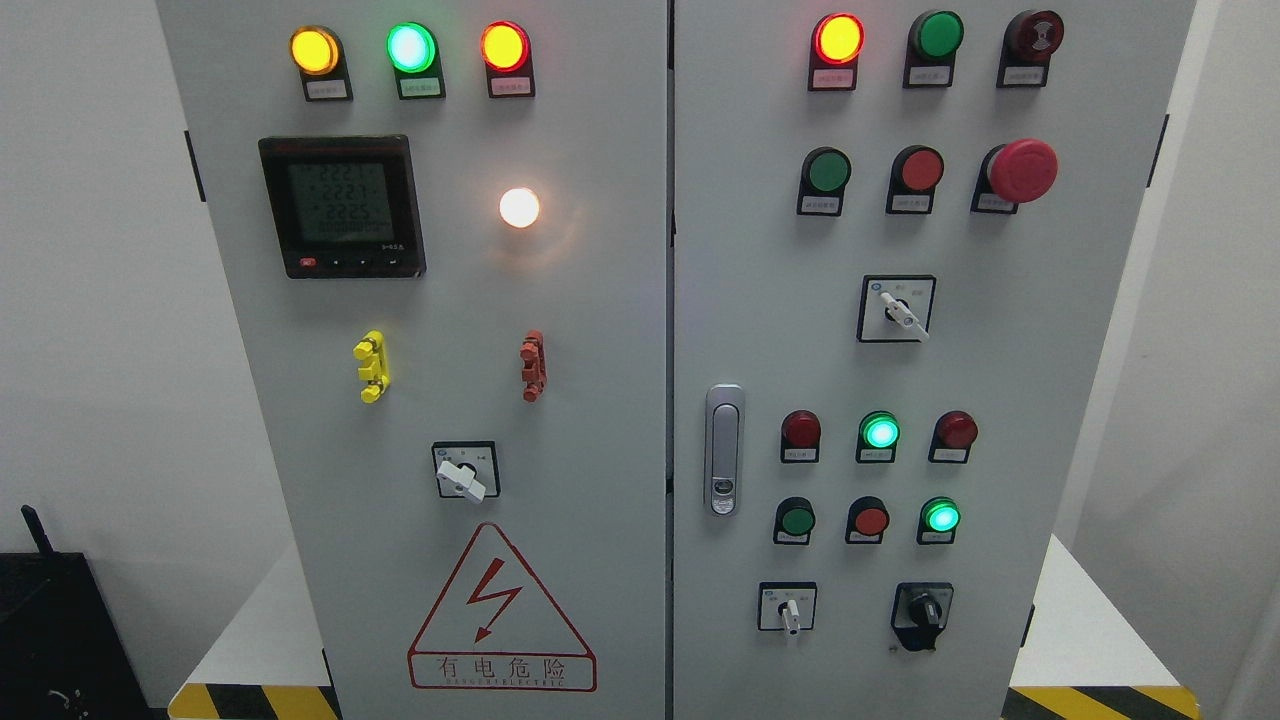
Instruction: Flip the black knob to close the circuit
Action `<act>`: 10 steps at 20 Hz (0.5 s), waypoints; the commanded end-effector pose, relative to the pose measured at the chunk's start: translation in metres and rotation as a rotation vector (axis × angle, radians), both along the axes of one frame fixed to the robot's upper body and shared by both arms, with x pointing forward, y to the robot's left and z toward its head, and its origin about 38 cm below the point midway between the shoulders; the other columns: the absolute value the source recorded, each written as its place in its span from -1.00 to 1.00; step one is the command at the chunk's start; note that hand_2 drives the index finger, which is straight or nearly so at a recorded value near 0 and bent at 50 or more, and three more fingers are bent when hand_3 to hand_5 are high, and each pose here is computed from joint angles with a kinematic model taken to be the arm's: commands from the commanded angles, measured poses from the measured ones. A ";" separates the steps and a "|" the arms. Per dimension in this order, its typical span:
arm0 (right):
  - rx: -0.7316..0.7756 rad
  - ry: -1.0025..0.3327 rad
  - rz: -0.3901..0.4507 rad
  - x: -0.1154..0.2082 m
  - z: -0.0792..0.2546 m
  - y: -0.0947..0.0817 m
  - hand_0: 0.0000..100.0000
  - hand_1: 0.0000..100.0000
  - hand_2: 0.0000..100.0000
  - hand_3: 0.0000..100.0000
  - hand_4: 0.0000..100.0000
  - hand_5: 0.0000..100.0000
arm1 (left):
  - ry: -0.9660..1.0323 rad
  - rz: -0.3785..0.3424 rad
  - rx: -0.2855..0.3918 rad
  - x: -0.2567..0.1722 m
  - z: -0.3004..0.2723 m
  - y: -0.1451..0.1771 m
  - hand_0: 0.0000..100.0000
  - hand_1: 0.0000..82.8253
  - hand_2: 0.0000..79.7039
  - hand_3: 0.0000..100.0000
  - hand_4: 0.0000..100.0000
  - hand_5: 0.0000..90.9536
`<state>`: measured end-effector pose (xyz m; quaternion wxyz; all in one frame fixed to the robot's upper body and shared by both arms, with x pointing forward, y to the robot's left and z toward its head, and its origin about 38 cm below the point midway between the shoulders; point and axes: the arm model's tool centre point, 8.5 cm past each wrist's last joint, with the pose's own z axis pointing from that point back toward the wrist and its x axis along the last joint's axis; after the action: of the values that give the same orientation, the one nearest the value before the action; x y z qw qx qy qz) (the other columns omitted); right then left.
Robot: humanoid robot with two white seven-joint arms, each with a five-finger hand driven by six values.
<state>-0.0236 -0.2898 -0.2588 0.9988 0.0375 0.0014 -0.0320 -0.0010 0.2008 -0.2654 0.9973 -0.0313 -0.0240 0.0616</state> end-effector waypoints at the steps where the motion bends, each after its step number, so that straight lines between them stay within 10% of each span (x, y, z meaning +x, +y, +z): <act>1: 0.002 0.027 0.061 -0.006 0.001 -0.003 -1.00 -1.00 -1.00 -1.00 -1.00 -1.00 | -0.001 0.000 0.000 0.000 0.000 0.000 -0.76 0.34 -1.00 -1.00 -1.00 -1.00; 10: 0.011 -0.009 0.059 -0.007 0.000 0.004 -1.00 -1.00 -1.00 -1.00 -1.00 -1.00 | -0.001 0.000 0.000 0.000 0.000 0.000 -0.76 0.34 -1.00 -1.00 -1.00 -1.00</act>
<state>-0.0317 -0.2902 -0.2584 0.9990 0.0392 0.0132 -0.0142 -0.0009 0.2008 -0.2654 0.9973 -0.0313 -0.0240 0.0616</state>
